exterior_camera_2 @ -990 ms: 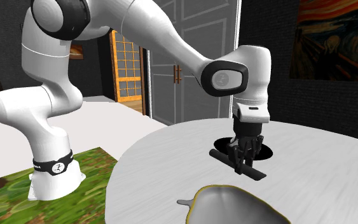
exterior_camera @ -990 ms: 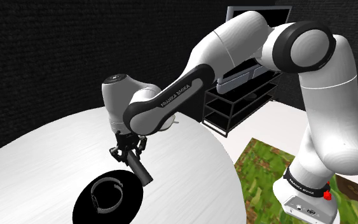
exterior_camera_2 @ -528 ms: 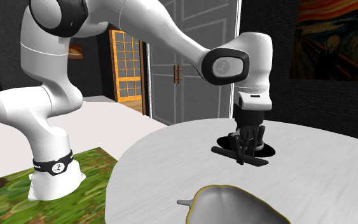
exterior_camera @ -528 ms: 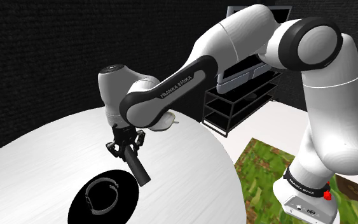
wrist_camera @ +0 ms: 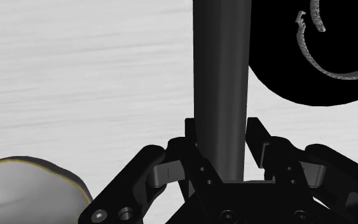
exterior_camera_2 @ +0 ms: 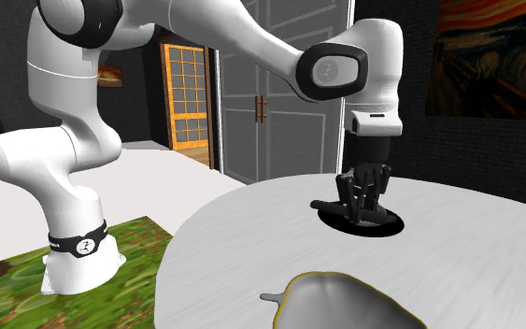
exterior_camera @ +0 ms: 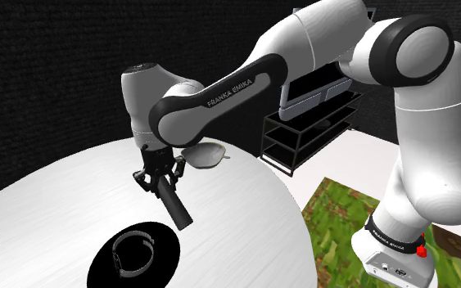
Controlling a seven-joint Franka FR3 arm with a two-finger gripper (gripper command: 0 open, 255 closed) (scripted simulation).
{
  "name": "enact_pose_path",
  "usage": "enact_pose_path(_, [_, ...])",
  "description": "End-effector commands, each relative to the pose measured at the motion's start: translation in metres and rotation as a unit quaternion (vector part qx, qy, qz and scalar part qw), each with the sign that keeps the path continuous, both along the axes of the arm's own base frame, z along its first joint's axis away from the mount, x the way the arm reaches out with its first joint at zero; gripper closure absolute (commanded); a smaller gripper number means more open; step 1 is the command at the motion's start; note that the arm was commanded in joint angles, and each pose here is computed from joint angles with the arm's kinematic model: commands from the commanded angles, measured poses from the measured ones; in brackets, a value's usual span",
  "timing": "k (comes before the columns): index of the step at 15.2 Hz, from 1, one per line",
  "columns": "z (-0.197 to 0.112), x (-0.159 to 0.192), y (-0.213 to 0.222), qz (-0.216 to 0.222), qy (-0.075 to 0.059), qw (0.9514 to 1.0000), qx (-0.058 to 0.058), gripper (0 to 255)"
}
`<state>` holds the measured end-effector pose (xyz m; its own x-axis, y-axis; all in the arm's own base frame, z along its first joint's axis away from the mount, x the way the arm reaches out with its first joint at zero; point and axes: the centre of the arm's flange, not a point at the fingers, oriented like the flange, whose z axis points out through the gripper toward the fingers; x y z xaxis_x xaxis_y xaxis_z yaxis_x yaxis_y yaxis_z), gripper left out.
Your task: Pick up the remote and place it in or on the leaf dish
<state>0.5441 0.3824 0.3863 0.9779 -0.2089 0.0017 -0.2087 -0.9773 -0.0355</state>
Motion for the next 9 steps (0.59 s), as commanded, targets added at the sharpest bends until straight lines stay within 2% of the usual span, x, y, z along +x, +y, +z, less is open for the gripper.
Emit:
enact_pose_path(1, [0.011,0.0,0.001,0.0,0.0,1.0,0.0,255])
enact_pose_path(9, [0.049,0.0,0.001,0.0,0.0,1.0,0.0,255])
